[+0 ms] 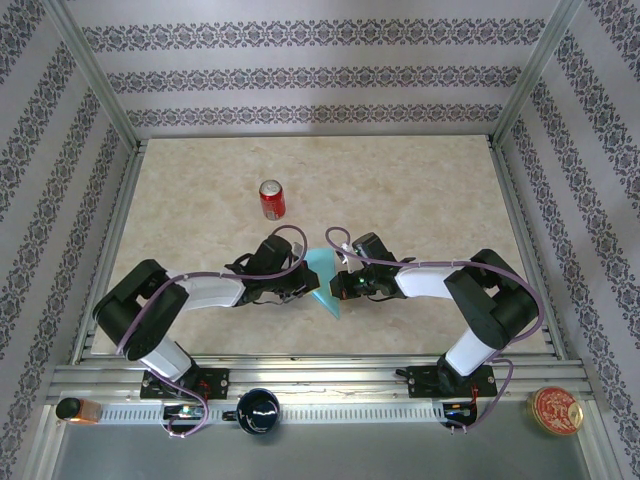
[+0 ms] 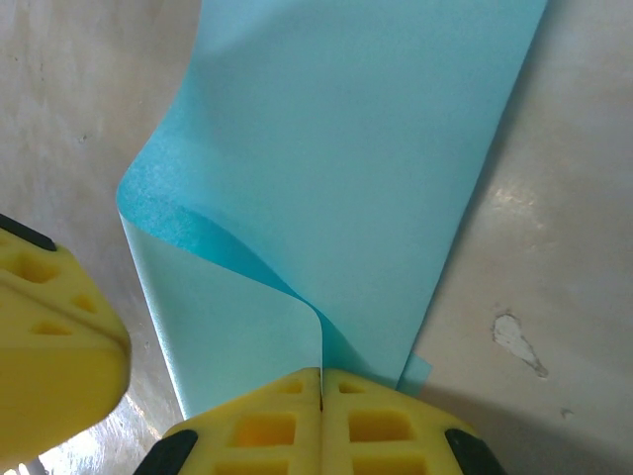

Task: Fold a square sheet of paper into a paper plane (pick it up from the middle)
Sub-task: Third fold the triangle at the center of the table.

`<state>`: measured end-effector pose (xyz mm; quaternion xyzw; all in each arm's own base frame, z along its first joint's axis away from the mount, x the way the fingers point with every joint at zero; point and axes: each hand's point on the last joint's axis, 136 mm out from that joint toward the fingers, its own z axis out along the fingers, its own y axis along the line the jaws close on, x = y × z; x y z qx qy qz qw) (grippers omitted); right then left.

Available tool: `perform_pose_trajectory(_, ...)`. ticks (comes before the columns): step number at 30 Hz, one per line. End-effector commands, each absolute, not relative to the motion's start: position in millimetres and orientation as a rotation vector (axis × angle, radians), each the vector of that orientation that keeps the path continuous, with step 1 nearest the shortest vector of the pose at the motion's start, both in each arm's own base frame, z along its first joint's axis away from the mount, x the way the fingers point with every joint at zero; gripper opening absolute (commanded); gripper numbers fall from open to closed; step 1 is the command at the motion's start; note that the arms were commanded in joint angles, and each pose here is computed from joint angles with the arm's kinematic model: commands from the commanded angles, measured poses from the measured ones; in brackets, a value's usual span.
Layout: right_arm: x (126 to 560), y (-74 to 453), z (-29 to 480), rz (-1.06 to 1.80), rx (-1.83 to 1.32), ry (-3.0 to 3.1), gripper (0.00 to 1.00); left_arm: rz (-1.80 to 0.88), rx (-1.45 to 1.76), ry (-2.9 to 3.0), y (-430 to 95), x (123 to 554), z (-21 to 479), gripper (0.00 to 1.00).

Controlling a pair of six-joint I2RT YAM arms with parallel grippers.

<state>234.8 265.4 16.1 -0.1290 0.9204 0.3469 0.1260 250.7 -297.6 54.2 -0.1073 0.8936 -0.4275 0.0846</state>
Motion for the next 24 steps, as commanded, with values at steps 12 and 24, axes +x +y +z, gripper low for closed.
perform_pose_trajectory(12, 224.9, 255.7, -1.7, 0.941, -0.356, 2.741, 0.0, -1.275, -0.352, 2.656, -300.0, 252.7, 37.9, 0.0)
perform_pose_trajectory(24, 224.9, 254.8, -2.4, 0.937, -0.353, 2.743, 0.0, -1.265, -0.359, 2.658, -300.0, 254.4, 32.0, 0.0)
